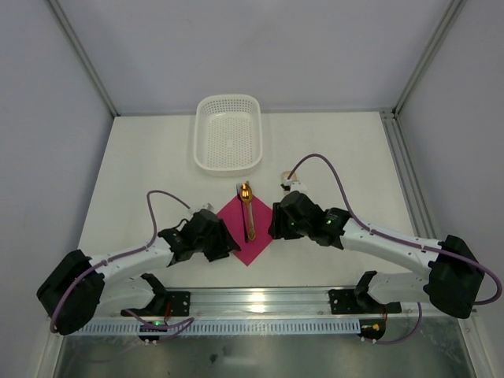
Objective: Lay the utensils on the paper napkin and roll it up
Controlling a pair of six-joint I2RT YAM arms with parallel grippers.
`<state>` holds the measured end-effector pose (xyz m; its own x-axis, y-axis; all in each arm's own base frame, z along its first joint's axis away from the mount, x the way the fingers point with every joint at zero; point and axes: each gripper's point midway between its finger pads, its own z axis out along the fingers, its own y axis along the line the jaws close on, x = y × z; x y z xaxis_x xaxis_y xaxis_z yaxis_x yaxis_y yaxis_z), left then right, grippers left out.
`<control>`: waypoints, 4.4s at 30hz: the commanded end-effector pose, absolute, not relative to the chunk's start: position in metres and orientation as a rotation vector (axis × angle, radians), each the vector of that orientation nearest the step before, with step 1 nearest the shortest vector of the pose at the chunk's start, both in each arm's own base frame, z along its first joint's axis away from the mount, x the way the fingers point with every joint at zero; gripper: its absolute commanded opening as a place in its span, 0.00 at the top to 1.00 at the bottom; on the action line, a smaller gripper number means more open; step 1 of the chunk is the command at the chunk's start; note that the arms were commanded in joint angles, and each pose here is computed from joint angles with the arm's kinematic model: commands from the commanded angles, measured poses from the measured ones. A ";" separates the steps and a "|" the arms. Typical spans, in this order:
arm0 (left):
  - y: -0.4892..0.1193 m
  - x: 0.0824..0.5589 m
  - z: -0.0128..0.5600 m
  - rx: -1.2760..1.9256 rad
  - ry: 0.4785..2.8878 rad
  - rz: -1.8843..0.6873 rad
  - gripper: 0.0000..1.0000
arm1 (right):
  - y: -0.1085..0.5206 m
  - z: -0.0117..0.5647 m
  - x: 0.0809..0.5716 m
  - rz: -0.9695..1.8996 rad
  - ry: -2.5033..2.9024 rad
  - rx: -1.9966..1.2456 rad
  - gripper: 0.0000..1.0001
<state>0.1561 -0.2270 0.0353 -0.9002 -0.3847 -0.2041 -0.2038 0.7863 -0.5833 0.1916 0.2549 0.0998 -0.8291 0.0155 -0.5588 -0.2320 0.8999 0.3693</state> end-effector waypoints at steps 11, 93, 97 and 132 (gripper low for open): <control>-0.250 0.171 0.041 -0.457 2.584 -0.883 0.50 | 0.254 0.106 0.198 0.590 2.435 -0.114 0.48; -0.206 0.206 0.080 -0.384 2.442 -0.595 0.47 | 0.353 0.074 0.162 0.482 1.934 -0.843 0.96; -0.198 0.207 0.079 -0.391 2.450 -0.566 0.47 | 0.353 0.077 0.167 0.445 1.924 -0.841 0.96; -0.244 0.183 0.064 -0.204 2.456 -0.944 0.75 | 0.351 0.085 0.210 0.354 1.937 -0.782 0.71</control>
<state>0.1783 -0.2279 0.0567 -0.8666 -0.3083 -0.3924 -0.0052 0.7918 -0.6107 0.2027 0.3391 0.0620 -0.3201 -0.4437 -0.8371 -0.6735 0.7279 -0.1283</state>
